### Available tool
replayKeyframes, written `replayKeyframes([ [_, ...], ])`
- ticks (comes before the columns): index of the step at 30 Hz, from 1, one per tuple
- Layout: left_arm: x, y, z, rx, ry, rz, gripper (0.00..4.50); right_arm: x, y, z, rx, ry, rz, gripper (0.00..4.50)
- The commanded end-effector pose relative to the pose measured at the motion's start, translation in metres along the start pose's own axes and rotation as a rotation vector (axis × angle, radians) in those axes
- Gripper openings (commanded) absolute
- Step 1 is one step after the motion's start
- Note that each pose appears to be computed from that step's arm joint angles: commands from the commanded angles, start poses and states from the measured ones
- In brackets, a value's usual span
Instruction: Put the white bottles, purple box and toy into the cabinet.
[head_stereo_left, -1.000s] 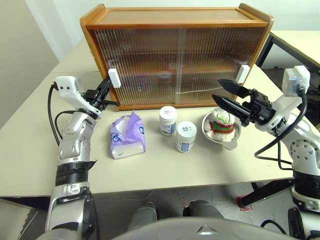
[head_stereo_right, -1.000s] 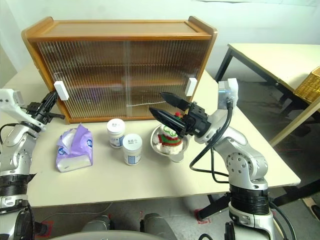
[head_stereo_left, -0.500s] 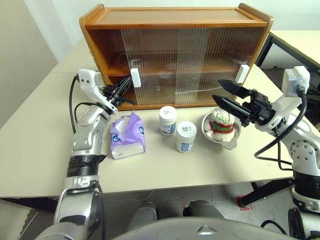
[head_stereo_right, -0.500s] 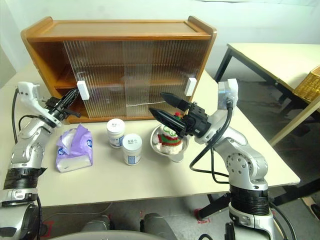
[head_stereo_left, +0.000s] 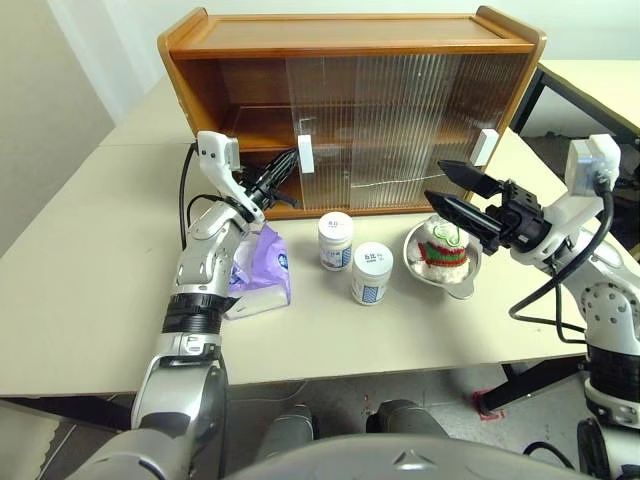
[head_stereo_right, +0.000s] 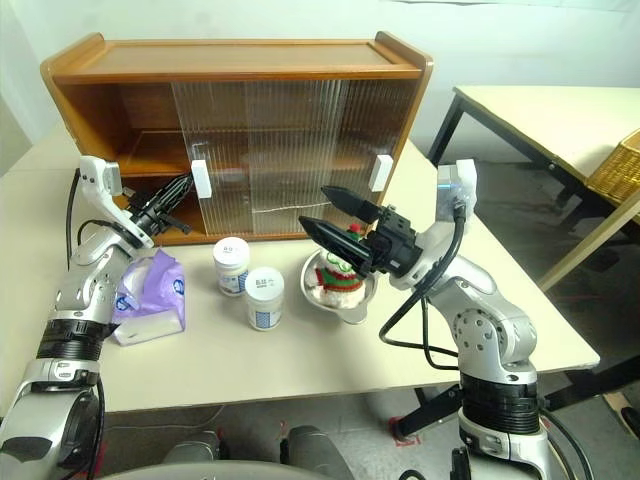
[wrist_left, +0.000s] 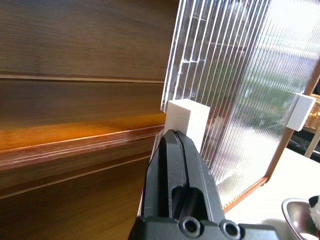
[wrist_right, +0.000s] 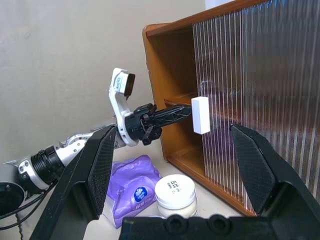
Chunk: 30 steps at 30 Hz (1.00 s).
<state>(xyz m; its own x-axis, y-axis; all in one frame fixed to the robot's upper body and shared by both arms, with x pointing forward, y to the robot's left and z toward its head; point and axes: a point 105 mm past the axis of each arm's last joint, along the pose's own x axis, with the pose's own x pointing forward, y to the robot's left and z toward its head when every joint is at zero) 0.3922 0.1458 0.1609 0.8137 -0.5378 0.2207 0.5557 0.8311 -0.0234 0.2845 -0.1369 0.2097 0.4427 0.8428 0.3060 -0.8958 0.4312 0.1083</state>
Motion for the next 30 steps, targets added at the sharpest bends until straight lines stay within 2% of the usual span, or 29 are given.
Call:
replayKeyframes([
  [1, 0.015, -0.015, 0.001, 0.001, -0.003, -0.066, 0.02, -0.001, 0.001, 0.004, -0.026, 0.0, -0.002, 4.5],
  [18, 0.046, -0.048, -0.001, -0.008, -0.005, -0.196, 0.02, -0.001, 0.002, 0.005, -0.027, -0.005, -0.002, 4.5],
  [30, 0.034, -0.039, 0.009, 0.005, -0.031, -0.168, 0.02, 0.002, 0.003, 0.005, -0.011, -0.016, 0.018, 4.5],
])
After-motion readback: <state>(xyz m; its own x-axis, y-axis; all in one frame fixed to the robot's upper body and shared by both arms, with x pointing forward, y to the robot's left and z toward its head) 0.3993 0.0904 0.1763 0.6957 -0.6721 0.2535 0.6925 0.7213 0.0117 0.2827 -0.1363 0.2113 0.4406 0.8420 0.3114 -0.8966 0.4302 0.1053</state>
